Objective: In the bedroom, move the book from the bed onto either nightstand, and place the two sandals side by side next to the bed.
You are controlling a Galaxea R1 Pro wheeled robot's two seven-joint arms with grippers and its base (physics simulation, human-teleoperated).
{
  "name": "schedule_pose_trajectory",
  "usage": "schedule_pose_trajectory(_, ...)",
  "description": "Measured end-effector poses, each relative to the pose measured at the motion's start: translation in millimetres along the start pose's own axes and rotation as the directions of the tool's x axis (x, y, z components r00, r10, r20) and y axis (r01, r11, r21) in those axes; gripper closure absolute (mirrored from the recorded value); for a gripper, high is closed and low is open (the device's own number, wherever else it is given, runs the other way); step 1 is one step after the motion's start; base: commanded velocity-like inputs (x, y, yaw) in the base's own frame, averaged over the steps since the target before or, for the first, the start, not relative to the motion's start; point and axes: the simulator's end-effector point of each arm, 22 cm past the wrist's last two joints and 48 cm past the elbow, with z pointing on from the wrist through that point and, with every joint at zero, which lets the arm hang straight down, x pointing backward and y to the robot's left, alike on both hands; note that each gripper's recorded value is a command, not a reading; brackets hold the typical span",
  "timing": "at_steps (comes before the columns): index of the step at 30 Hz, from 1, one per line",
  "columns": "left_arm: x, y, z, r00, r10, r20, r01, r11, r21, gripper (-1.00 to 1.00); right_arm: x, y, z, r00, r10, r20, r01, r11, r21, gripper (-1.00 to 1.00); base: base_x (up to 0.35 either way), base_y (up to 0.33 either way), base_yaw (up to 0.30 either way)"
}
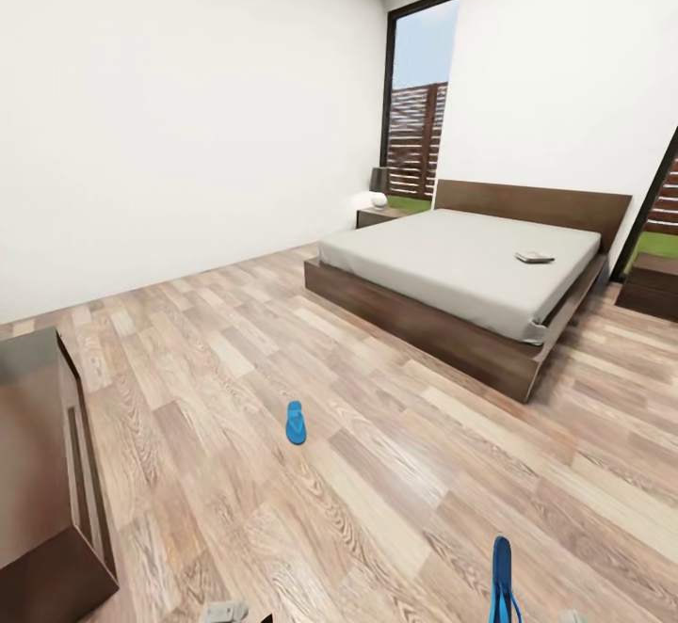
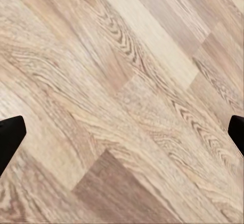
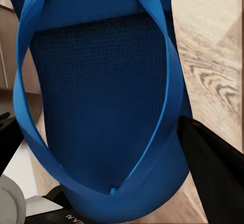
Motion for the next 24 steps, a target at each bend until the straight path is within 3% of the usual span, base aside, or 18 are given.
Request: schedule_pose_trajectory(24, 0.0, 0.6, -0.2, 1.000, 0.000, 0.000, 0.000, 1.000, -0.001, -1.00, 0.1, 0.0, 0.0, 1.000, 0.000, 0.000, 0.000, 1.000, 0.000, 1.00, 0.319, -0.096, 0.000)
